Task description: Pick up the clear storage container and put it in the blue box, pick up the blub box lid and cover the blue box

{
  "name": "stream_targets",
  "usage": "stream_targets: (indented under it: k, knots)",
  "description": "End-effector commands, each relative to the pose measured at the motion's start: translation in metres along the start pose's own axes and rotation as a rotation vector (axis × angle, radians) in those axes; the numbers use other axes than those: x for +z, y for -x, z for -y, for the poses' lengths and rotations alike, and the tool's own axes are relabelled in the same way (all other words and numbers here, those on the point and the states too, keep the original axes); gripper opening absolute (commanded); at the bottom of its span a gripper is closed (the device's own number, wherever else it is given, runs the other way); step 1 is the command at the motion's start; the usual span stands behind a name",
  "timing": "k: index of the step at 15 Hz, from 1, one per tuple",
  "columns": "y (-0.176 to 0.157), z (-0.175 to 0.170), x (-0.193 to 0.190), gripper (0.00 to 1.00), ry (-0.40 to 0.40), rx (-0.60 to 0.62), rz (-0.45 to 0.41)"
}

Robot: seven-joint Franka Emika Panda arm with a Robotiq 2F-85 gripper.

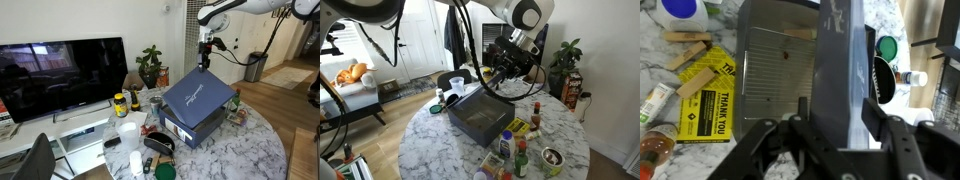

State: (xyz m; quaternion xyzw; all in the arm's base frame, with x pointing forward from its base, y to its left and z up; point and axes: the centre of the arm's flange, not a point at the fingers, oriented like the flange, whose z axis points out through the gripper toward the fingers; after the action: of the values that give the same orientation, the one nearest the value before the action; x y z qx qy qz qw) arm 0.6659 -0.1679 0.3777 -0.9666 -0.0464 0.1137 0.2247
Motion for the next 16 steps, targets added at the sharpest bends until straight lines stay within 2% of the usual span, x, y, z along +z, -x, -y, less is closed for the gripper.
stream_targets:
  k: [1,3,7,9,12,16]
  knots:
    - [-0.009,-0.009,0.01,0.91,0.077,0.043,0.031]
    - [-0.011,-0.015,0.015,1.0,0.11,0.057,0.05]
    - [-0.014,-0.024,0.03,1.0,0.165,0.07,0.082]
    - [-0.016,-0.024,0.035,1.0,0.168,0.064,0.079]
    - [-0.019,-0.01,0.031,1.0,0.143,0.034,0.023]
    - [-0.011,0.032,-0.011,1.0,0.165,-0.024,-0.134]
